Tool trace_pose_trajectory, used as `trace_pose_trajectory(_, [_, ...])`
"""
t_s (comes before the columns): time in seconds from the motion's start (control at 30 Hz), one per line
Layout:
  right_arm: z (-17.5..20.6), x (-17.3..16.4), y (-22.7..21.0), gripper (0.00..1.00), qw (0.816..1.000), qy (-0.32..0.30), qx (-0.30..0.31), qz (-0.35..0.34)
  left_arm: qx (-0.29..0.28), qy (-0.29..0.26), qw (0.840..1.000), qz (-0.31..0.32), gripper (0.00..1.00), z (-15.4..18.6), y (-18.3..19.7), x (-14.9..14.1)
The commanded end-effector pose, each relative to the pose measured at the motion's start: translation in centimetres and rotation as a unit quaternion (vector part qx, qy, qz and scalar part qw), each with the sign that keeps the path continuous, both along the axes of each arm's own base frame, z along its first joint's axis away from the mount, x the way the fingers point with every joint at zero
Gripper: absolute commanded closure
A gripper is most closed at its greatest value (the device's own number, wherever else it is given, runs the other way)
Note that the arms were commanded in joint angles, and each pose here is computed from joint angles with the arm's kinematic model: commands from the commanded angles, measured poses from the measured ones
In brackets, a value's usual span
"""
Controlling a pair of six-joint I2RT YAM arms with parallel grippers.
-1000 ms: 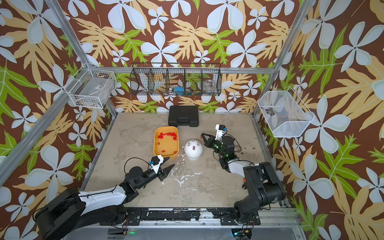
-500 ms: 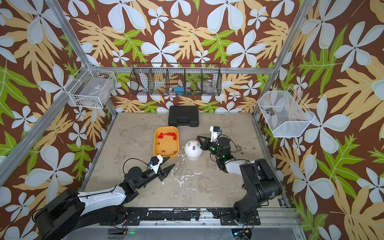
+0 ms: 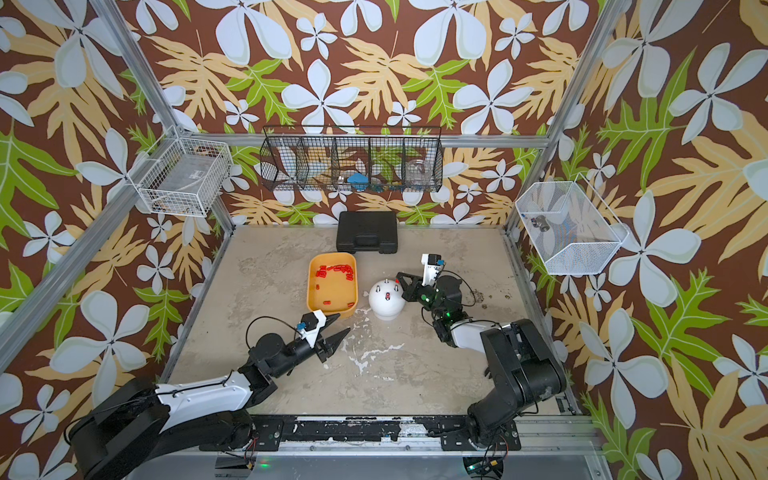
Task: Cover the protruding screws with screw protection sleeves
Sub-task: Attach the screw protection sleeve to the screw.
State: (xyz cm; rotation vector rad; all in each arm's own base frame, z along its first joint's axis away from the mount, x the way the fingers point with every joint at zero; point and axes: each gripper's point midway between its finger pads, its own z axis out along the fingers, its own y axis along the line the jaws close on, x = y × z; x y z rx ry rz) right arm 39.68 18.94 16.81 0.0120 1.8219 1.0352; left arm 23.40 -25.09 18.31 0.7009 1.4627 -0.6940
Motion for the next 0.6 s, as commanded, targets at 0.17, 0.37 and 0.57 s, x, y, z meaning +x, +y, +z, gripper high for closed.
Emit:
trace_pose_trajectory(0.17, [0.02, 0.20, -0.13, 1.00, 1.000, -0.011, -0.004, -0.007, -0.009, -0.006, 1.000, -0.007, 0.47, 0.73, -0.29, 0.02])
trace_pose_trajectory(0.37, [0.01, 0.30, -0.06, 1.00, 1.000, -0.011, -0.004, -0.005, -0.009, -0.006, 1.000, -0.010, 0.47, 0.70, -0.44, -0.02])
trace_pose_trajectory(0.57, [-0.24, 0.06, 0.12, 1.00, 1.000, -0.008, 0.000, 0.000, -0.007, -0.004, 1.000, -0.011, 0.47, 0.61, -0.49, 0.05])
